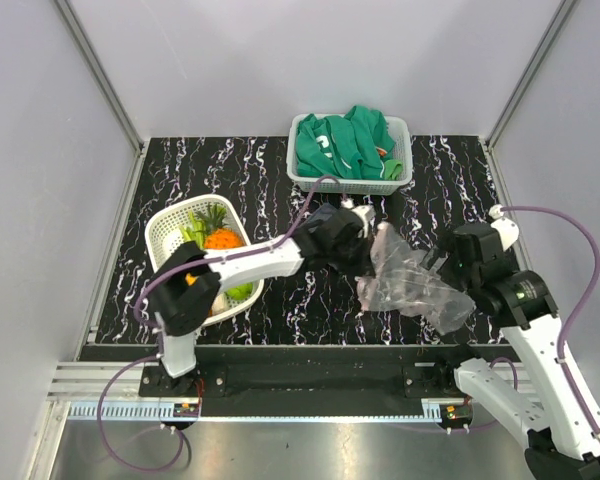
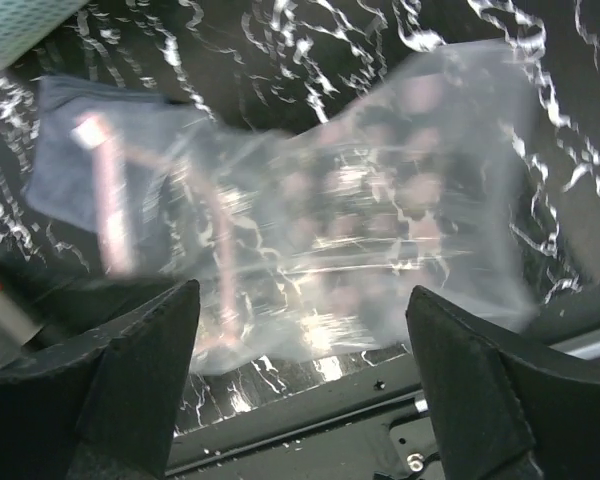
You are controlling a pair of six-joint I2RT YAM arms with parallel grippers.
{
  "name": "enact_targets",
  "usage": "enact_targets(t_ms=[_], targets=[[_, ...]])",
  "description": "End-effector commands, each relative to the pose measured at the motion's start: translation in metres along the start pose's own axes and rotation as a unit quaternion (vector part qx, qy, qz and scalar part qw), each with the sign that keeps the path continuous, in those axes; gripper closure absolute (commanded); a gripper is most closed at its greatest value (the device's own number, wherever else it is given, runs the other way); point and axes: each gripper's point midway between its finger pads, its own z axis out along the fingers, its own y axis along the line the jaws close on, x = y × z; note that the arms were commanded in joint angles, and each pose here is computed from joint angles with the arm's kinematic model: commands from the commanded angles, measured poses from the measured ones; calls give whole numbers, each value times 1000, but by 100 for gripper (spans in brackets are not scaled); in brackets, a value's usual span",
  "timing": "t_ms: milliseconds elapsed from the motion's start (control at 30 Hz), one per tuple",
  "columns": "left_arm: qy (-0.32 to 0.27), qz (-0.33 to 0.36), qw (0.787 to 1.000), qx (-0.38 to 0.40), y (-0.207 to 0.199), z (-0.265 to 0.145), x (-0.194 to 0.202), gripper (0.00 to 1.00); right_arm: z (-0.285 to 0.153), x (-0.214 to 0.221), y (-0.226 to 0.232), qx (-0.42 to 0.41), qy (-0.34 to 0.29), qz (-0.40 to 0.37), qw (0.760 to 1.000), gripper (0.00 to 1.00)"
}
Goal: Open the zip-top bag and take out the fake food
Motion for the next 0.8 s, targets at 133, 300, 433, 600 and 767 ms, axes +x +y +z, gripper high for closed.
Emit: enact_targets(t_ms=[133, 300, 433, 600, 767], targets=[[-48, -29, 995, 81, -65, 19, -54, 40, -16, -2, 29, -87, 28, -98, 991, 0], [-93, -16, 995, 14, -25, -24, -41, 6, -11, 6, 35, -102, 42, -101, 989, 0], [-139, -1, 990, 16, -16, -91, -32, 1, -12, 6, 44, -124, 43, -104, 986, 0], [-179, -9, 983, 46, -12, -138, -17, 1, -10, 17, 60, -173, 61, -109, 977, 0], [-228, 6, 964, 133, -27, -190, -4, 1, -35, 29, 89, -291, 77, -107, 948, 0]])
